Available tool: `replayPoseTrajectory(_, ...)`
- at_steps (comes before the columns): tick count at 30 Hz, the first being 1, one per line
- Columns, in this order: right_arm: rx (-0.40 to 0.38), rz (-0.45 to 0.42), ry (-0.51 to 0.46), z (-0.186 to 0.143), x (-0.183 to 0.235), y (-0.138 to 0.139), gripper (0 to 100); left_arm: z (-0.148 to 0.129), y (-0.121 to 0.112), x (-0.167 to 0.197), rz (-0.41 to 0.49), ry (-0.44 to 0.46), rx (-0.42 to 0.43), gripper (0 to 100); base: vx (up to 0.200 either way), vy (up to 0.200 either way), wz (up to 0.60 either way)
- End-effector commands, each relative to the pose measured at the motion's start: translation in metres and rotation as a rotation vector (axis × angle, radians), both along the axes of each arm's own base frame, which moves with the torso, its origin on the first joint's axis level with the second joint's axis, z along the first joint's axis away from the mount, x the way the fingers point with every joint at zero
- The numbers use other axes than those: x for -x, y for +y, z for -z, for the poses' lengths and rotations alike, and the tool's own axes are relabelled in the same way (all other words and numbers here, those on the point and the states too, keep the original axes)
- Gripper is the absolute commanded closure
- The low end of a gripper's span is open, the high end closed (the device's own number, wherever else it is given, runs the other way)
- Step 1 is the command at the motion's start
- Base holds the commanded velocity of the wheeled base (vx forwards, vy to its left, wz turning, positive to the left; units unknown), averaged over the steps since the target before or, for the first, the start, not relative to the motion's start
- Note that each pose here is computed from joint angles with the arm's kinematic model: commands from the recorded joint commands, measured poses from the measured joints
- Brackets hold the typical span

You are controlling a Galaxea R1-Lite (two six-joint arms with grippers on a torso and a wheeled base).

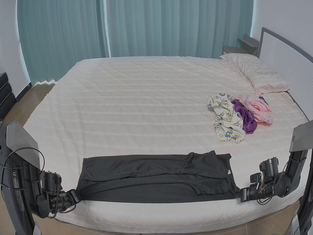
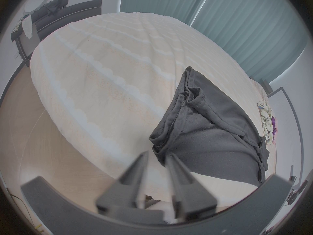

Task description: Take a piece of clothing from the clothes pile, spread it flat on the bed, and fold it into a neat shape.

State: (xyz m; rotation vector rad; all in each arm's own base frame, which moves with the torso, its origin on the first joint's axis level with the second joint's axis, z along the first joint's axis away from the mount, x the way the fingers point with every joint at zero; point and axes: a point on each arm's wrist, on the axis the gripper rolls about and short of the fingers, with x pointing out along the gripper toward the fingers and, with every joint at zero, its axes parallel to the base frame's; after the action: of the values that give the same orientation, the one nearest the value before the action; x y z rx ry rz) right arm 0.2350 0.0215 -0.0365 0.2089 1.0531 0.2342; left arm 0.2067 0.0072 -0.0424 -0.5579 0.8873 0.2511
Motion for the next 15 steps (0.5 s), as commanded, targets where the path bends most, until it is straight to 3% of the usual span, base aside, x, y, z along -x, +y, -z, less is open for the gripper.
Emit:
replayPoseTrajectory(1,0.003,-0.004,0.004,0.000,0.002,0.000,0,0.001,0.000,0.002,0.003,0.010,0.003,0,0.000,0.000,0.00)
replayPoseTrajectory(7,0.002,0.008,-0.033,-0.008,0.000,-0.003,0,-0.003,0.002,0.001,-0.007,-0.007,0.001,0,0.000,0.000,0.00)
replayPoseTrajectory(11,0.000,0.068,-0.116,-0.026,-0.005,-0.018,0,-0.028,0.014,-0.001,-0.040,-0.125,0.010,0,0.000,0.000,0.00)
replayPoseTrajectory(15,-0.001,0.112,-0.165,-0.034,-0.011,-0.029,0,-0.049,0.018,0.000,0.005,-0.230,0.075,0,0.000,0.000,0.00)
